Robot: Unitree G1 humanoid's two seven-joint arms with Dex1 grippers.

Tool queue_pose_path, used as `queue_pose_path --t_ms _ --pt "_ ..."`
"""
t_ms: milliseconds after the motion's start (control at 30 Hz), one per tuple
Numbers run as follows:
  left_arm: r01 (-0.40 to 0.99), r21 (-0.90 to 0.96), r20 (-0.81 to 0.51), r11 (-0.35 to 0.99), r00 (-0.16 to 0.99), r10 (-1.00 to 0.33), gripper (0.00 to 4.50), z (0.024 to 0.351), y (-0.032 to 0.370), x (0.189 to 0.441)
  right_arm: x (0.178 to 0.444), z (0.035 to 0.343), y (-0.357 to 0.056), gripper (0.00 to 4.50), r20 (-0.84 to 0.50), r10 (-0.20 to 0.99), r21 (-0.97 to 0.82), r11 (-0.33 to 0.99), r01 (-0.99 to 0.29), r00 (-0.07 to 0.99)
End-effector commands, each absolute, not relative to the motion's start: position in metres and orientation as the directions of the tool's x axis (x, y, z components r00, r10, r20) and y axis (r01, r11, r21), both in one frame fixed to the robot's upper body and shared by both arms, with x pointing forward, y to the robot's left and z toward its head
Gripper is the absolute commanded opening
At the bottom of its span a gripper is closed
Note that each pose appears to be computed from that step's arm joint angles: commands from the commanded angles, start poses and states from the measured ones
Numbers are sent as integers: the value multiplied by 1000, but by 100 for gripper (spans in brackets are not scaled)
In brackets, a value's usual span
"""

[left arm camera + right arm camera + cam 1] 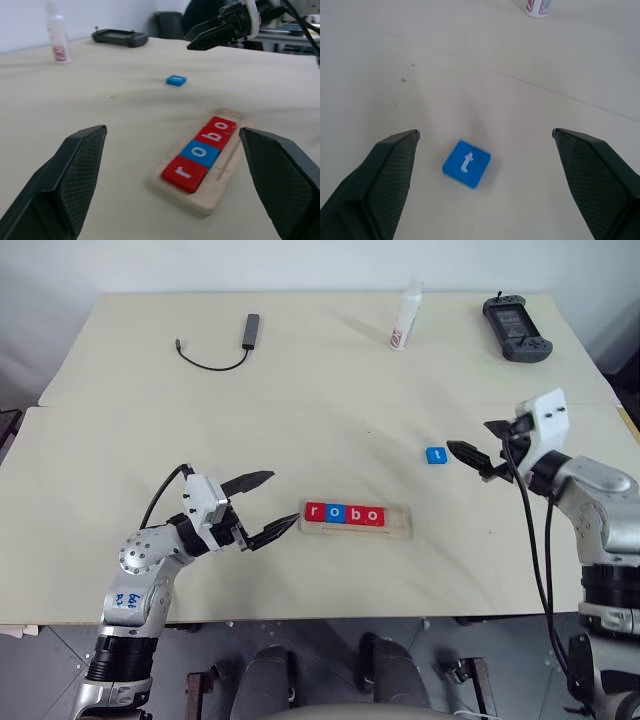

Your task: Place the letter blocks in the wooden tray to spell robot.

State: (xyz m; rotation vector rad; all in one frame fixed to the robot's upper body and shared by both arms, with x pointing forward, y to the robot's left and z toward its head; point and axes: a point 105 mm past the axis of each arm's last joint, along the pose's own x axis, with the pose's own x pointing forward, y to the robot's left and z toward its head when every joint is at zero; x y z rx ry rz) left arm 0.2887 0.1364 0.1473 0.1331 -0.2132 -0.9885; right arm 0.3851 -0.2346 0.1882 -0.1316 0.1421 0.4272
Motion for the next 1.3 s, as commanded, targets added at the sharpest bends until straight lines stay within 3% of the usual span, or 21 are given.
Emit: queue_pose_path --t_ms 33,333,667,1000,1100,1300 --pt "798 229 156 557 534 -831 450 158 135 284 402 192 -230 445 -183 359 -124 915 -383 915" --pt "795 236 159 559 536 -829 450 159 129 281 431 182 -231 445 -286 211 -165 950 -265 935" --pt "796 240 155 556 534 -831 450 157 131 280 406 162 -206 445 -410 234 -38 961 -273 882" --pt "830 242 139 503 483 -864 450 155 125 280 398 139 -213 445 -436 149 -44 982 -186 887" --pt "837 244 134 490 471 -872 450 154 124 280 399 140 -215 388 -427 134 -43 985 -169 894" --pt "843 246 134 479 460 -878 450 154 122 283 394 140 -213 182 -423 150 -23 984 -176 894"
